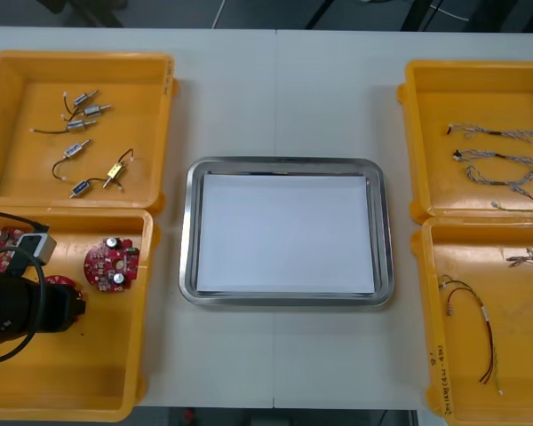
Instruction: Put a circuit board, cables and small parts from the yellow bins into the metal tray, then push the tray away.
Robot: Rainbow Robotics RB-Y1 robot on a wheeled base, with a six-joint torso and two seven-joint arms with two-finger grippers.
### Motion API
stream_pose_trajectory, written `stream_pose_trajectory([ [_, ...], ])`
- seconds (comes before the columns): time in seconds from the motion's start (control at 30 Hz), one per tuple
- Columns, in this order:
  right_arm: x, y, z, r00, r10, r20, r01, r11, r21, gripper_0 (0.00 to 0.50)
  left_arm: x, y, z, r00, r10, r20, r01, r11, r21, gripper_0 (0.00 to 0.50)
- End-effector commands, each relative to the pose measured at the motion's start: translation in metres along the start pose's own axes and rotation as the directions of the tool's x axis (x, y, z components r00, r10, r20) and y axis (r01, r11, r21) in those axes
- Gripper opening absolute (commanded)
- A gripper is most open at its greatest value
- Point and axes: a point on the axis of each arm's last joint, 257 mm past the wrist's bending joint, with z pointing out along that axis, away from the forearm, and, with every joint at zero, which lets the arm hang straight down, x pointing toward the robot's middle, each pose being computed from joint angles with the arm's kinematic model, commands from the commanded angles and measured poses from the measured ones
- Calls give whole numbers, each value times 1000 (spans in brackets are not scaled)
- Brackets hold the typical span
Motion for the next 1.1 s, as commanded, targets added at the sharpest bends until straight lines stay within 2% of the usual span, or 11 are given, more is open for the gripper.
stream_pose_trajectory([
  [0.03,-6,7,-1,999,-34,19,35,999,-19,0,-19,3,-23,998,-56,41,57,998,-18,500],
  [0.2,-6,8,-1,999,-31,18,32,999,-22,0,-13,3,-26,998,-51,42,52,998,-17,500],
  [0.43,-6,9,-1,999,-28,19,29,999,-25,0,-4,7,-23,996,-47,75,47,999,3,500],
  [0.57,-6,8,-1,999,-27,19,27,999,-25,0,3,8,-21,996,-35,80,34,999,12,500],
  [0.8,-6,9,-1,1000,-25,19,26,999,-26,0,12,9,-19,996,-26,83,25,1000,16,500],
  [1.1,-5,9,-1,1000,-24,16,25,999,-27,0,22,9,-12,998,-17,63,17,1000,11,500],
])
